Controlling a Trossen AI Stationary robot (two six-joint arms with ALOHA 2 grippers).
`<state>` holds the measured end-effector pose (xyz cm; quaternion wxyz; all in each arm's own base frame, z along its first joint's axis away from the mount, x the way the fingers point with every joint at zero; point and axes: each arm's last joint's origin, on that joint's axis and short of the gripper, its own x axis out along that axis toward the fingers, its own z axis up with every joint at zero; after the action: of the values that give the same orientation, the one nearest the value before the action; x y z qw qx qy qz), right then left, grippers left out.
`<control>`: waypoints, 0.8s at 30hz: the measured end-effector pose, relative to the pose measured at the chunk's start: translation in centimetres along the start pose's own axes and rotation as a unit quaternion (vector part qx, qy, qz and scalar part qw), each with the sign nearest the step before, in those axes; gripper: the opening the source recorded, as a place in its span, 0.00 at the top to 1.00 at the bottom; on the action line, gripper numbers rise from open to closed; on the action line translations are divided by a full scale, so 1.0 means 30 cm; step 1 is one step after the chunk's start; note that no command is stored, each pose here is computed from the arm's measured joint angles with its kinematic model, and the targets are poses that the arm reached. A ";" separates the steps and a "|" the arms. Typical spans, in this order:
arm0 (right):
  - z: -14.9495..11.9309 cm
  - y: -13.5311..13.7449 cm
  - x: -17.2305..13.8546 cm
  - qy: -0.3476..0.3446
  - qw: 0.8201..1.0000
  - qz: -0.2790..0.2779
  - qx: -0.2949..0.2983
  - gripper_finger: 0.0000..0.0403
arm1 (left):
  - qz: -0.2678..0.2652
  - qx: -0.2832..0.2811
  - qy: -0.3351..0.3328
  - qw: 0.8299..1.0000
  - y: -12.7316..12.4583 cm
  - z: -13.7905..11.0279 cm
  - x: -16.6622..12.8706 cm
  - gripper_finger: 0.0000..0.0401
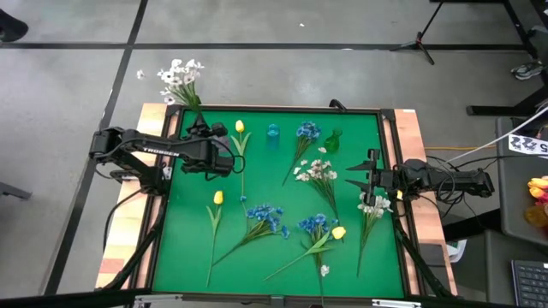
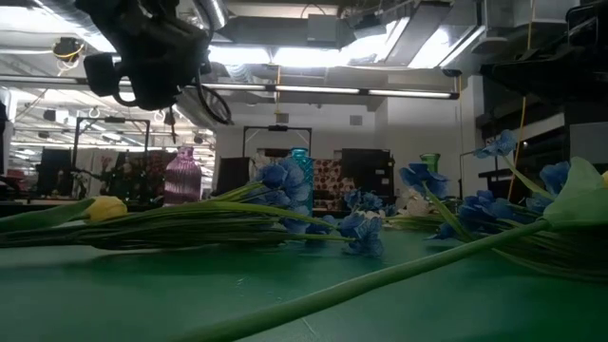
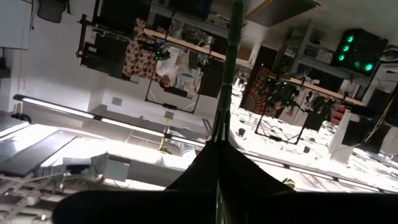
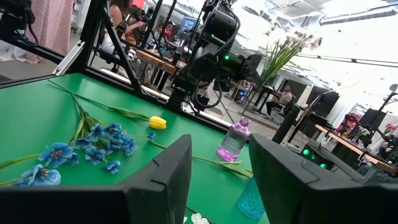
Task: Sort flowers into vase by color
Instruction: Put the top left white flowers into the violet vase
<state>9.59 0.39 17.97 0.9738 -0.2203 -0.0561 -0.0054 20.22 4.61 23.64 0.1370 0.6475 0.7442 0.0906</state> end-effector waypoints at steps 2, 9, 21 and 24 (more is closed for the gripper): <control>0.000 0.000 0.000 0.000 1.000 0.000 0.000 0.60 | 0.001 -0.009 0.000 1.000 0.003 0.003 0.000 1.00; 0.000 0.000 0.000 0.000 1.000 0.000 0.000 0.60 | 0.004 -0.042 -0.002 0.999 0.019 0.015 0.000 1.00; -0.001 -0.001 0.000 0.004 1.000 -0.006 0.000 0.60 | -0.003 -0.040 -0.009 0.999 0.018 0.017 0.002 1.00; -0.005 0.001 0.000 0.010 1.000 -0.003 -0.001 0.60 | -0.004 -0.057 -0.010 0.998 0.017 0.019 0.002 1.00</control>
<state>9.61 0.35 17.82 0.9742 -0.2206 -0.0473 -0.0108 20.89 4.73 23.25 0.1821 0.6366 0.7388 0.1258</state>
